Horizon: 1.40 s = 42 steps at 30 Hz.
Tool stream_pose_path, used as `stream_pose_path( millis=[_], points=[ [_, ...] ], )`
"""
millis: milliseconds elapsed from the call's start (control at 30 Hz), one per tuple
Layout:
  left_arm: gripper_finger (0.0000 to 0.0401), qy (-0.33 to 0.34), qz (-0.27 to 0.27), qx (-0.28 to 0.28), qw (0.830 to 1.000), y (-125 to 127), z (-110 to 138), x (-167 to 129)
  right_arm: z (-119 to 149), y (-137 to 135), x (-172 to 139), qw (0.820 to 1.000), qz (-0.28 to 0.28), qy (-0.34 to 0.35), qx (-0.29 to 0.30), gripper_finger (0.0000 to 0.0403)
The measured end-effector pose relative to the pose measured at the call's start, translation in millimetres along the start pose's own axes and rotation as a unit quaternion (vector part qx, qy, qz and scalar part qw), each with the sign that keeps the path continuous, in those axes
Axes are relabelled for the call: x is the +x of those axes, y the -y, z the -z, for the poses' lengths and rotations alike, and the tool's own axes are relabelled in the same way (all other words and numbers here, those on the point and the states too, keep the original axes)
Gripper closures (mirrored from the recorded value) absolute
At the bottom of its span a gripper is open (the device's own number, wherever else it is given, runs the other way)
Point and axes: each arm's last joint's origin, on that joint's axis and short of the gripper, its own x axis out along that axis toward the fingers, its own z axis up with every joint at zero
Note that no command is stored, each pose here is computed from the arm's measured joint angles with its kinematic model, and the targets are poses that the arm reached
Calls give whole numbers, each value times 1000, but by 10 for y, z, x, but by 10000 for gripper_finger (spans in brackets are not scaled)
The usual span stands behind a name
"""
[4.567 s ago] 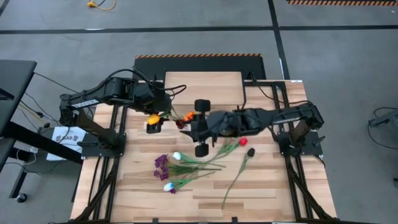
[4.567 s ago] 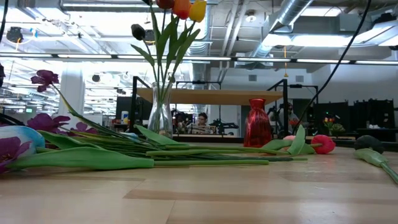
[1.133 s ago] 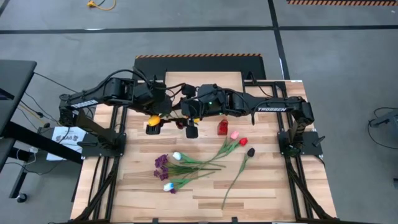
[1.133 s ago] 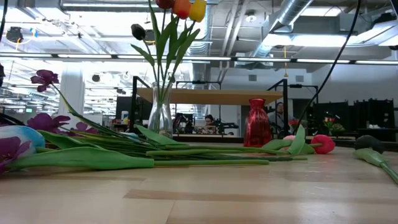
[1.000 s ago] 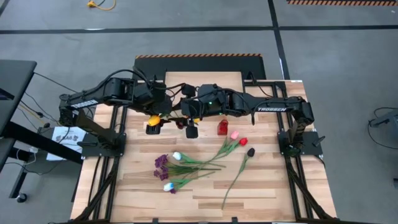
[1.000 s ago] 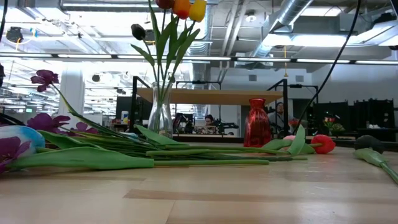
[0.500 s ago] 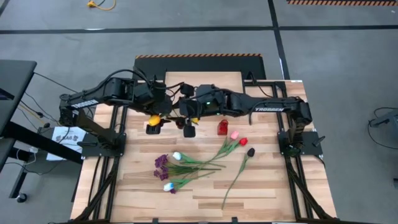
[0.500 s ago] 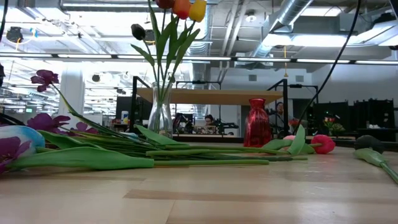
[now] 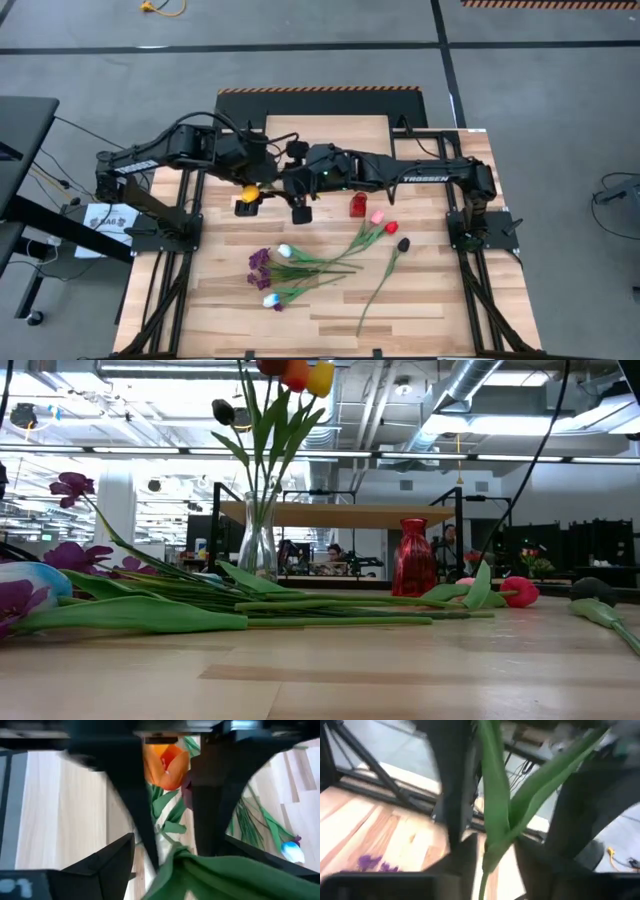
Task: Pick and place flowers into a vace then onto a shelf
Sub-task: Put the yellow tulip into the transparent vase
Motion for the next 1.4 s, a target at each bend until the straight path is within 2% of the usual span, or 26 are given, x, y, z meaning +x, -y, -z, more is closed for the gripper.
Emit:
stream_pose_path(
  millis=[100, 167, 400, 633, 833, 1133, 1400],
  points=[
    [140, -1, 0, 0, 1000, 0, 2, -2, -42, 20, -66, 1000, 0, -2, 0, 361],
    [140, 0, -1, -1, 1000, 0, 1, -2, -67, 32, -97, 1000, 4, 3, 0, 386],
    [140, -5, -2, 1, 1000, 0, 10, -3, -86, 44, -130, 1000, 9, 4, 4, 396],
    [140, -28, -27, 2, 999, -10, 49, -6, -84, 54, -132, 1000, 21, 0, 4, 399],
    [140, -24, -29, -7, 999, -7, 111, -119, -91, 55, -136, 1000, 21, 2, 4, 401],
    [140, 46, -44, -39, 997, -1, 319, -590, -90, 65, -137, 1000, 22, 4, 7, 401],
    [140, 168, -70, -78, 980, -5, 509, -1081, -63, 206, -140, 998, 41, 13, 39, 402]
  ],
)
